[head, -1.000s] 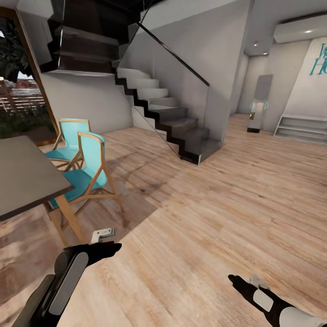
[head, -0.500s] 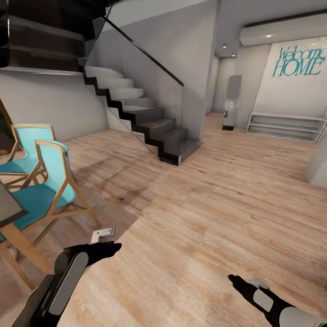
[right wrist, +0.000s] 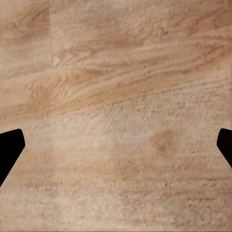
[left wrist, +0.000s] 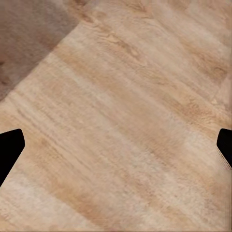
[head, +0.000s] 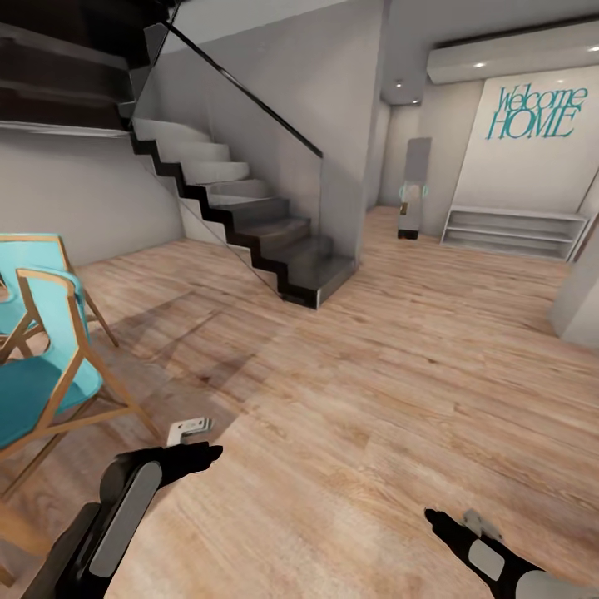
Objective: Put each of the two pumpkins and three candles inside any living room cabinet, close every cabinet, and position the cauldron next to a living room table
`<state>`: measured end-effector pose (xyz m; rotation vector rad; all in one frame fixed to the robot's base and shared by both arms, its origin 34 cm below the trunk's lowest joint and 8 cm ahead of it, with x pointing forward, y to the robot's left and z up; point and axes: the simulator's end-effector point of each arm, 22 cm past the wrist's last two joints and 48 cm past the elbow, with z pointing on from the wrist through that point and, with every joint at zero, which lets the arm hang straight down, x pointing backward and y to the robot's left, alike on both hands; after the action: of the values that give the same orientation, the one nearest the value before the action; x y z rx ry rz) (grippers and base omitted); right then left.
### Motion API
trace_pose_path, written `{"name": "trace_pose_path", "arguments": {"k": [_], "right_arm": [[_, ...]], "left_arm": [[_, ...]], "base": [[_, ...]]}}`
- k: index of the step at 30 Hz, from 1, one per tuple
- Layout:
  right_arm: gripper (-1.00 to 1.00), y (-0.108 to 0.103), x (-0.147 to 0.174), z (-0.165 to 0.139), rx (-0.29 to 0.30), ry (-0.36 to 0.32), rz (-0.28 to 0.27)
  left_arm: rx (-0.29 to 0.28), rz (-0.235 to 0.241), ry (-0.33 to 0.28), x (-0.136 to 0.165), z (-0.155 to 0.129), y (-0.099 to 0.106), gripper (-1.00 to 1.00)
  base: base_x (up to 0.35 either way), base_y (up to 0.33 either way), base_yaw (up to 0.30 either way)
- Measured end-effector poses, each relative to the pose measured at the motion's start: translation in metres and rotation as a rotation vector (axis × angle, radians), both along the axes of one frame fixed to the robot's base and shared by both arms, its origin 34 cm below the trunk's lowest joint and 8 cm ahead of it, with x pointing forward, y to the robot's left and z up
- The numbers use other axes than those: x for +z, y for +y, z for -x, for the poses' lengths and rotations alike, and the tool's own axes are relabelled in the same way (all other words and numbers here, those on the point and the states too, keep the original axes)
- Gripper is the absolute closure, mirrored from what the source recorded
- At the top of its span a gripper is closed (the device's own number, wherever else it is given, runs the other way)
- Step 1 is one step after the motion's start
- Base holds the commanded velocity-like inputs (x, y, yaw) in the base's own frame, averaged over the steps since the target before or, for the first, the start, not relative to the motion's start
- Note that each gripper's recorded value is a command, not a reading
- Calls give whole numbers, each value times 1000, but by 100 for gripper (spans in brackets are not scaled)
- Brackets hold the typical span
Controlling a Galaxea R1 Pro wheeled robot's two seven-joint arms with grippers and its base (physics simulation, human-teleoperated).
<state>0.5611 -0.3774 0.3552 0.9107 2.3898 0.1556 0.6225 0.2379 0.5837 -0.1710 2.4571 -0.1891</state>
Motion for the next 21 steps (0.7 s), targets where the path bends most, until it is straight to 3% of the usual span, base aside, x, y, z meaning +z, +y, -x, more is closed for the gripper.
{"name": "trace_pose_path", "arguments": {"k": [5,21], "right_arm": [[-100,3,-1,1,3,4,-8],[-100,3,-1,1,2,5,-9]], "left_arm": [[0,0,0,0,0,0,-100],[0,-1,0,0,0,0,-100]], "base": [[292,-115,-193],[300,-87,-294]]}}
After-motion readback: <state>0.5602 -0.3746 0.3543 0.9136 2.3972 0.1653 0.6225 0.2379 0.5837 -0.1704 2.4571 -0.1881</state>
